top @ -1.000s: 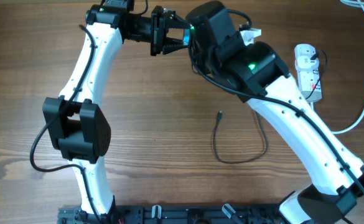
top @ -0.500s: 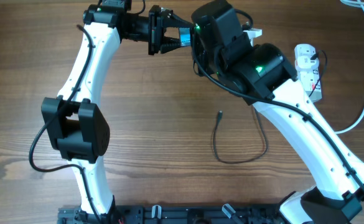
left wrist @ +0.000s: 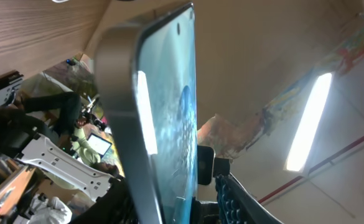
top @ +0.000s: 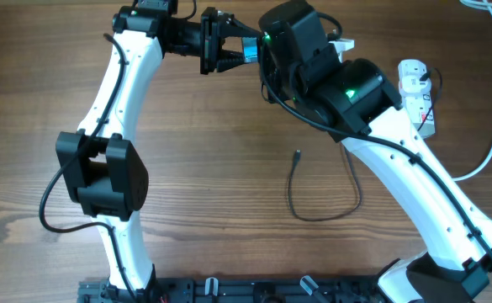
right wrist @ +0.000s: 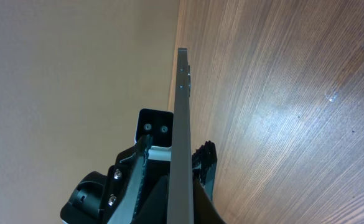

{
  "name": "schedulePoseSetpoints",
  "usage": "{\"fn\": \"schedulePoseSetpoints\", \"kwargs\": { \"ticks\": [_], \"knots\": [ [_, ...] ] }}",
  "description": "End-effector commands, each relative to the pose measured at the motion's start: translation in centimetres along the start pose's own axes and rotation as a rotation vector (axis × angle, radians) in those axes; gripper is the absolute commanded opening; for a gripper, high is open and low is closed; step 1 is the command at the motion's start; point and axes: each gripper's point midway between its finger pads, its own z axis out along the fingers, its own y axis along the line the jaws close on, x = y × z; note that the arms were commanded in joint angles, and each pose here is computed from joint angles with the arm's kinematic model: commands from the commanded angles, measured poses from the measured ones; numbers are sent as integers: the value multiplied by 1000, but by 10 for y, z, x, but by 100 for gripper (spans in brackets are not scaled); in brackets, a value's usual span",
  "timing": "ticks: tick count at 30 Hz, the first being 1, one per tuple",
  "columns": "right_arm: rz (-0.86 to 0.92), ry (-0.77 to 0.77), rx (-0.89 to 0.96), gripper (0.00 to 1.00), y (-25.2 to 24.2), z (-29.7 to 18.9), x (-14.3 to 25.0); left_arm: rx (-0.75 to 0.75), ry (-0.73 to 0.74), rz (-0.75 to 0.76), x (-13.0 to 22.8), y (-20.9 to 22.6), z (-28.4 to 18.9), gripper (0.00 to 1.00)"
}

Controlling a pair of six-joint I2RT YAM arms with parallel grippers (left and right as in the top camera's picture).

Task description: Plug charger to phone and switch on socket

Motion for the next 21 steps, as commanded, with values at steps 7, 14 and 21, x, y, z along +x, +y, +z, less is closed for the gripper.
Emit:
{"fn": "schedulePoseSetpoints", "kwargs": {
  "ticks": [7, 14, 21],
  "knots": [
    [24, -8, -44, 4, 13, -7, -3, 12, 17, 0, 20, -14, -2, 34],
    [24, -7, -45, 4, 13, -7, -2, 12, 17, 0, 20, -14, -2, 32],
    [22, -8, -38, 4, 12, -7, -3, 12, 17, 0, 20, -14, -2, 24]
  ]
}}
